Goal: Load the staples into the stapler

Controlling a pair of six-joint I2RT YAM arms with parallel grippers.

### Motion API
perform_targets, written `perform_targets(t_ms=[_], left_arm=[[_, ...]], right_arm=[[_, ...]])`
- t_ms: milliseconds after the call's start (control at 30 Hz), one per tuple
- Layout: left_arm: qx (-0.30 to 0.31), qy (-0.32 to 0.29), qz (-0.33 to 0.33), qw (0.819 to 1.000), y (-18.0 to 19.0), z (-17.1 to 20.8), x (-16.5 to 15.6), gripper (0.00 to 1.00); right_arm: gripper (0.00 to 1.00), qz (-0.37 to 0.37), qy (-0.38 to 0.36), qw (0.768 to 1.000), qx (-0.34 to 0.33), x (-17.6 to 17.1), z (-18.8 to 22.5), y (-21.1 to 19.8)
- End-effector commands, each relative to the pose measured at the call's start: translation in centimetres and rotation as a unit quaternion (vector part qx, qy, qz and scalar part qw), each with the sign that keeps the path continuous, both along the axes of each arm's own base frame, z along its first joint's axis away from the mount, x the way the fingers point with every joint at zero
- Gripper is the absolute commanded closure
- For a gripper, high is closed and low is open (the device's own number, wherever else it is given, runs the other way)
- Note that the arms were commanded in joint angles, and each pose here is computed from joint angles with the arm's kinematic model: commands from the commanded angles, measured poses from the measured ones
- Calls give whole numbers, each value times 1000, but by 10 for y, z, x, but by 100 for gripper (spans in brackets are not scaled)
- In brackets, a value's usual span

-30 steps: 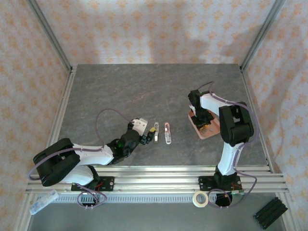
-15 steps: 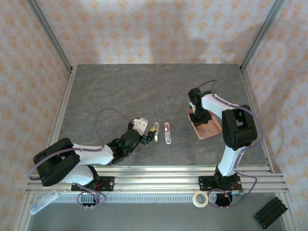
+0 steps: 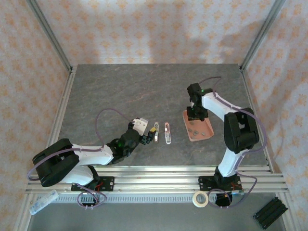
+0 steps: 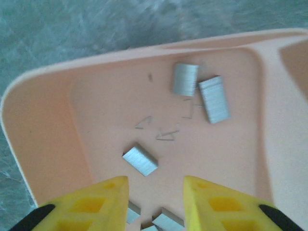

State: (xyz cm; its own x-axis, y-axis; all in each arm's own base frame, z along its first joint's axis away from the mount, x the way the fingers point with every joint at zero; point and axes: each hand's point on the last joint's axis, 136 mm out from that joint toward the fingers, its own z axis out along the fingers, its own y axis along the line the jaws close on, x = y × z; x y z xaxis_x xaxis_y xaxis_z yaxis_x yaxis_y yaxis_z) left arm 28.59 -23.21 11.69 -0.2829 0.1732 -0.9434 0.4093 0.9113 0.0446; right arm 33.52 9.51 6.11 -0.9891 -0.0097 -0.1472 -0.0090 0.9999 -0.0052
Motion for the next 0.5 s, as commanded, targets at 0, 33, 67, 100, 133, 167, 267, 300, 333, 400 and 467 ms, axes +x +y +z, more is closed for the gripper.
perform_targets(t_ms=[0,33,67,100,133,167,267,300,333,400,467], left_arm=[[-4,-9,10,1000,3,9,5,18],[-5,-8,9,1000,3,8,5,18],[-6,-8,8,1000,2,9,5,18],[-7,-8,7,1000,1,8,5,18],[-6,-7,7,1000,1,8,6,18],[-6,-7,7,1000,0,8,6,18],[-7,-8,7,1000,0,8,6,18],[-6,-7,6,1000,0,7,6,18],[-8,-7,7,1000,0,7,6,18],[-10,-7,7,1000,-1,8,6,18],[-9,-8,7,1000,0,9,7,18]], right_arm=[[63,-44,-33,998,19,9,20,0],[62,-35,-29,999,21,9,20,1],[61,-16,-23,999,25,7,18,5],[61,2,-19,1000,25,6,17,7],[60,19,-13,1000,16,5,14,6],[60,36,-8,999,9,4,12,6],[59,67,10,998,-16,3,3,5],[59,73,14,997,-20,4,-1,6],[59,77,15,997,-25,5,-4,5],[59,83,21,996,-28,7,-11,6],[60,90,26,995,-28,9,-16,9]])
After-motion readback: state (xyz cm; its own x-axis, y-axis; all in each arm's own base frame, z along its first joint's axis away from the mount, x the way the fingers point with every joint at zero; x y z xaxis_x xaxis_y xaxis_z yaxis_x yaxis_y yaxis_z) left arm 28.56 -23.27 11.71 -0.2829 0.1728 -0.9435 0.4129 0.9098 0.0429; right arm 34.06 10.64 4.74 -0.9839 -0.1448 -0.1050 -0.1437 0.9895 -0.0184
